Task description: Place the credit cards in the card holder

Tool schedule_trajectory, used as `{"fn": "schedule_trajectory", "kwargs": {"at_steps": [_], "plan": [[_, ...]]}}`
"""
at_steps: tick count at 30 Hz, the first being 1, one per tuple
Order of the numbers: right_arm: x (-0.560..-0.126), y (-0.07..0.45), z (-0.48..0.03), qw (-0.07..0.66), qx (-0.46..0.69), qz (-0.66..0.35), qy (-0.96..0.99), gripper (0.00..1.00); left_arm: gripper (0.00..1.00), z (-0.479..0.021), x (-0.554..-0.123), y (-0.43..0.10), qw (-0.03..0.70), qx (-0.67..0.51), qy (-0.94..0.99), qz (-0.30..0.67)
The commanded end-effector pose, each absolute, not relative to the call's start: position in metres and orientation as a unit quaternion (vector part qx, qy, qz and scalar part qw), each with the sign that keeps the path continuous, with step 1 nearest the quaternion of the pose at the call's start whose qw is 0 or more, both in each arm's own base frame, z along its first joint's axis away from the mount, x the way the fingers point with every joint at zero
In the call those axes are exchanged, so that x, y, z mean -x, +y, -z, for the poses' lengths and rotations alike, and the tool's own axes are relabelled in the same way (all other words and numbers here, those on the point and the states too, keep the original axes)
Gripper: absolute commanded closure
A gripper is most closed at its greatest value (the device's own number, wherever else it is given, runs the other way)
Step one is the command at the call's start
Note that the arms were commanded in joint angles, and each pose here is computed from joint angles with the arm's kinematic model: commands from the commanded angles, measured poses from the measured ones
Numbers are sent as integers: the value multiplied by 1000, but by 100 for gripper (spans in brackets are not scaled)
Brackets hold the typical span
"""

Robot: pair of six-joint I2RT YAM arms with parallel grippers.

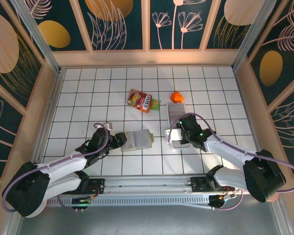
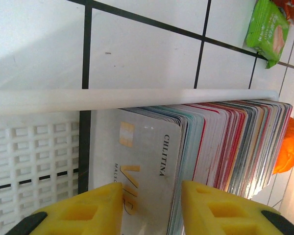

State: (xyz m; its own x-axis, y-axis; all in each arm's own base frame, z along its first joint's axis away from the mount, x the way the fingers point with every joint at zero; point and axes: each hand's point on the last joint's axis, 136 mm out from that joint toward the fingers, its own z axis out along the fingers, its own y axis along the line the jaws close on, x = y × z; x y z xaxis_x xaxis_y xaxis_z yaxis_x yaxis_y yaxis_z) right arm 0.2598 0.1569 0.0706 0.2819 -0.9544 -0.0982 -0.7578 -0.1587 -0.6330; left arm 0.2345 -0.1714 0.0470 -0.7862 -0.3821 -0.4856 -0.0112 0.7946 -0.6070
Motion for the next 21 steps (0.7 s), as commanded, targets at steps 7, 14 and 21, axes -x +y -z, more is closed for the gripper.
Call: {"fn": "schedule_trajectory", "kwargs": {"at_steps": [7,14,21], "plan": [[-261,154,-80,308,745,182,563,72,38,-50,-237,-175,310,107,892,312],[-260,152,-85,310,741,186,566,78,38,-49,-237,-174,309,108,893,311],[-260,150,-92,311,735,187,573,86,39,-49,-237,-175,307,109,892,312]]}}
